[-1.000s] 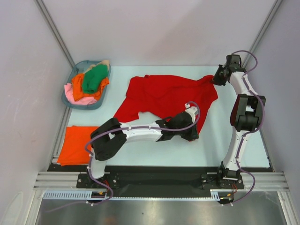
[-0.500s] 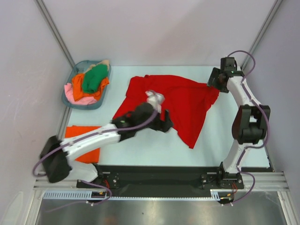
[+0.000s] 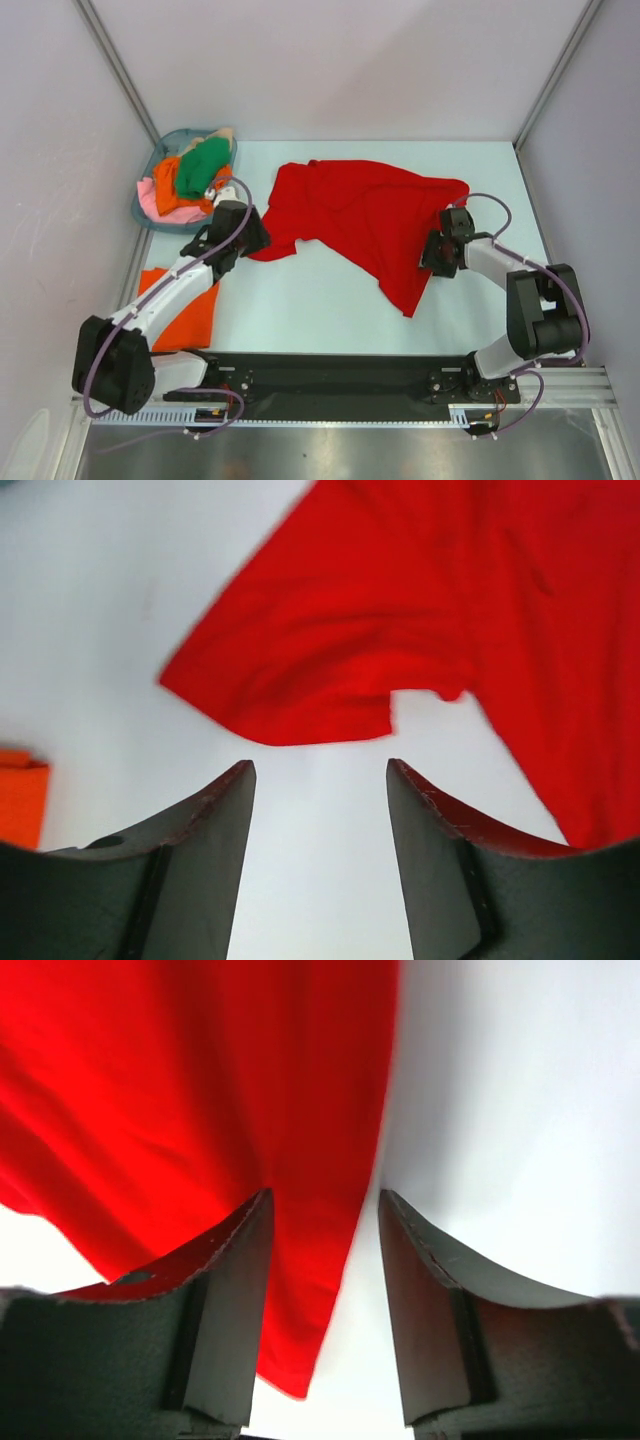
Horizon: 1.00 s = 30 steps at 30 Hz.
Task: Fold and stack the t-shirts
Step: Flatten the tshirt out
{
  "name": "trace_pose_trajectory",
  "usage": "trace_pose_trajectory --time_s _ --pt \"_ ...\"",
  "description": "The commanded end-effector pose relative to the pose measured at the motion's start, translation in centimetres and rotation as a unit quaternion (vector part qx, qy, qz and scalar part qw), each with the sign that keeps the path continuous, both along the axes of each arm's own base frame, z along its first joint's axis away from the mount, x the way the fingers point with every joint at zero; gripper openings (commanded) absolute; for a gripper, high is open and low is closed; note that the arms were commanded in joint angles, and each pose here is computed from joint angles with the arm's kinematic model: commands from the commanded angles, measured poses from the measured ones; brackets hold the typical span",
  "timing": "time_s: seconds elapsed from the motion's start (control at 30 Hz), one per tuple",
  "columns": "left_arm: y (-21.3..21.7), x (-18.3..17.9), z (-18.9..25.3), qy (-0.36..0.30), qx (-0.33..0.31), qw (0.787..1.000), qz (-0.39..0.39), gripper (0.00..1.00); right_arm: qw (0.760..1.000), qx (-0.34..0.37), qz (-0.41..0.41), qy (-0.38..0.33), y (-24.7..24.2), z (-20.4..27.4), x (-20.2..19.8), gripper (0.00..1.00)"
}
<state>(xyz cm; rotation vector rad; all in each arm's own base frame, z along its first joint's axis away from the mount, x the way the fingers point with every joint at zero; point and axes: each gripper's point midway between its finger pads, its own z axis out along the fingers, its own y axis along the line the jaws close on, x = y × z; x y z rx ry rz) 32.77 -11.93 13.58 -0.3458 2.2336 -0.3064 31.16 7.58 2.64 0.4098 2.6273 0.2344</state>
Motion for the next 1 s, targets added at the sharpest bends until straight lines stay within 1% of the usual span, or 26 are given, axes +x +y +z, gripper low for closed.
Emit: trace_pose_trajectory --time_s 0.0,0.03,0.13,0.2,0.23,0.27,0.3,0.33,0.43,0.5,0.57,0.6,0.63,0.67,0.73,0.77,0.8,0.83,0.87,0.9,0.97 --pt "2.7 1.3 -2.3 0.015 -0.041 0.996 0.080 0.60 0.994 0.026 -0.037 -0.096 -0.6 3.8 2.8 0.50" --pt "3.3 1.8 -3.8 0.034 -0.049 0.993 0.098 0.60 0.994 0.032 -0.043 -0.097 -1.0 3.8 2.7 0.50" --pt "3.2 2.5 -5.5 0.061 -0.062 0.991 0.101 0.62 0.992 0.055 -0.067 -0.088 -2.6 3.2 2.5 0.51" --pt "2.6 2.4 -5.7 0.066 -0.074 0.991 0.091 0.59 0.993 0.066 -0.054 -0.080 -2.4 2.4 2.7 0.52" --pt "2.2 2.3 -5.7 0.064 -0.087 0.990 0.089 0.58 0.993 0.074 -0.049 -0.076 -2.1 2.1 2.8 0.52" --pt "1.7 2.7 -4.5 0.038 -0.106 0.991 0.079 0.57 0.993 0.079 -0.048 -0.070 -1.9 1.8 2.7 0.52" --pt "1.4 2.0 -4.5 0.032 -0.119 0.990 0.073 0.56 0.993 0.092 -0.044 -0.065 -1.3 1.3 2.7 0.51" --pt "1.3 1.5 -5.1 0.041 -0.119 0.989 0.072 0.56 0.992 0.098 -0.043 -0.067 -1.2 1.4 2.8 0.51" --pt "1.0 0.1 -4.6 0.027 -0.124 0.990 0.060 0.55 0.993 0.089 -0.042 -0.062 -0.9 0.6 2.3 0.50" --pt "0.9 -0.9 -4.1 0.016 -0.128 0.990 0.049 0.55 0.994 0.088 -0.048 -0.052 -1.0 -0.2 1.7 0.40" --pt "0.6 -1.6 -3.6 0.009 -0.134 0.990 0.031 0.55 0.994 0.086 -0.057 -0.042 -1.2 -1.0 1.0 0.39" --pt "0.6 -2.0 -3.6 0.007 -0.133 0.991 0.028 0.55 0.994 0.084 -0.064 -0.039 -1.4 -1.3 0.7 0.33" --pt "0.6 -2.2 -2.7 -0.007 -0.135 0.991 0.021 0.55 0.993 0.085 -0.071 -0.040 -1.5 -1.5 0.7 0.20" --pt "0.6 -2.6 -2.5 -0.007 -0.134 0.991 0.018 0.55 0.993 0.085 -0.074 -0.041 -1.7 -1.4 0.6 0.17" --pt "0.7 -2.8 -0.8 -0.029 -0.134 0.991 0.011 0.55 0.993 0.078 -0.083 -0.036 -2.3 -1.5 -0.1 0.00" --pt "1.0 -3.0 -0.4 -0.032 -0.130 0.991 0.013 0.55 0.993 0.070 -0.088 -0.044 -2.7 -0.6 -0.3 0.00" --pt "1.2 -3.1 0.2 -0.038 -0.127 0.991 0.016 0.55 0.993 0.063 -0.091 -0.032 -2.8 -0.4 -1.3 0.00" --pt "1.3 -3.2 1.1 -0.048 -0.125 0.991 0.015 0.55 0.994 0.052 -0.092 -0.038 -3.1 0.1 -1.4 0.00" --pt "1.4 -3.3 1.7 -0.051 -0.124 0.991 0.013 0.55 0.994 0.048 -0.084 -0.058 -2.9 1.6 -1.3 0.00" --pt "1.5 -3.4 2.2 -0.057 -0.120 0.991 0.009 0.55 0.995 0.043 -0.075 -0.054 -2.5 1.9 -1.7 0.00" --pt "1.5 -3.5 3.4 -0.068 -0.119 0.991 0.006 0.56 0.996 0.043 -0.045 -0.069 -0.1 3.9 -0.5 0.00"
